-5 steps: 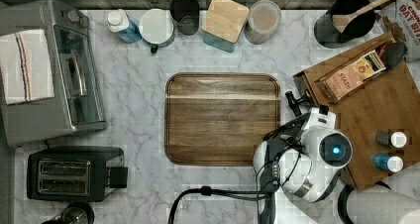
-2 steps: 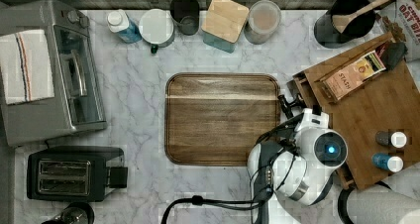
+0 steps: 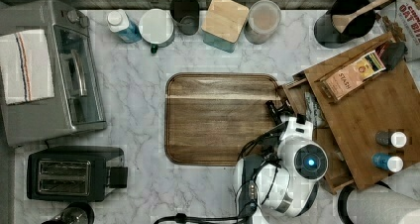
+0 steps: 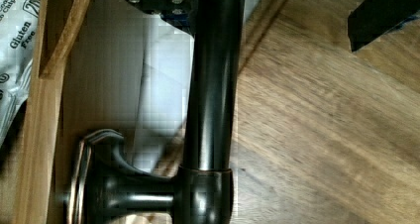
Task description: Open the drawer.
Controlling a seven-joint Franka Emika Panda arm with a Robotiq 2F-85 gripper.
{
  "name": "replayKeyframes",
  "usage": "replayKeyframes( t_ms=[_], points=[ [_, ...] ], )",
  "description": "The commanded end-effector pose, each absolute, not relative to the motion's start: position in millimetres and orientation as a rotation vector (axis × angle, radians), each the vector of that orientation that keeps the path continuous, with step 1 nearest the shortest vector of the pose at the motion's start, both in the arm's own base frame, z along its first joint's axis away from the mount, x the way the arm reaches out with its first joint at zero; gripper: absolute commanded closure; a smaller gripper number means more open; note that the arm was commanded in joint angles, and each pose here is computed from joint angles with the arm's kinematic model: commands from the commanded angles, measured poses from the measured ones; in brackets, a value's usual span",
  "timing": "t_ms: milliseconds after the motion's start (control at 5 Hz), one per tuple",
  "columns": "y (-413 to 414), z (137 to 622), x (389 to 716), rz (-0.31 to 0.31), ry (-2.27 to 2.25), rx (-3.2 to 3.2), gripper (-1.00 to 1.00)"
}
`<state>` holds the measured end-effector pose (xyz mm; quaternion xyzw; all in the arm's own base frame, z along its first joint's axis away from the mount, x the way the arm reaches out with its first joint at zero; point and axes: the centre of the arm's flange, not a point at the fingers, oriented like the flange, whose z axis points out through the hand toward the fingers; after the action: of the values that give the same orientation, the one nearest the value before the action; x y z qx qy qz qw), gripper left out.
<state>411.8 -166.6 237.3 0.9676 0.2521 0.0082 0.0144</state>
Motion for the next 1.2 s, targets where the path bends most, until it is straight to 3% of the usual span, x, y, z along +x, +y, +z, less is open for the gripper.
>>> replayKeyframes(
  t_ms=[200,600,800,1200],
  points=[
    [-26.5,209.5,353.3,-0.155,0.81,3.111,-1.0],
    [10.0,211.6,343.8,-0.207,0.841,3.153,-1.0],
    [22.9,216.7,336.5,-0.263,0.897,3.15,-1.0],
    [45.3,219.3,337.6,-0.251,0.895,3.158,-1.0]
  ],
)
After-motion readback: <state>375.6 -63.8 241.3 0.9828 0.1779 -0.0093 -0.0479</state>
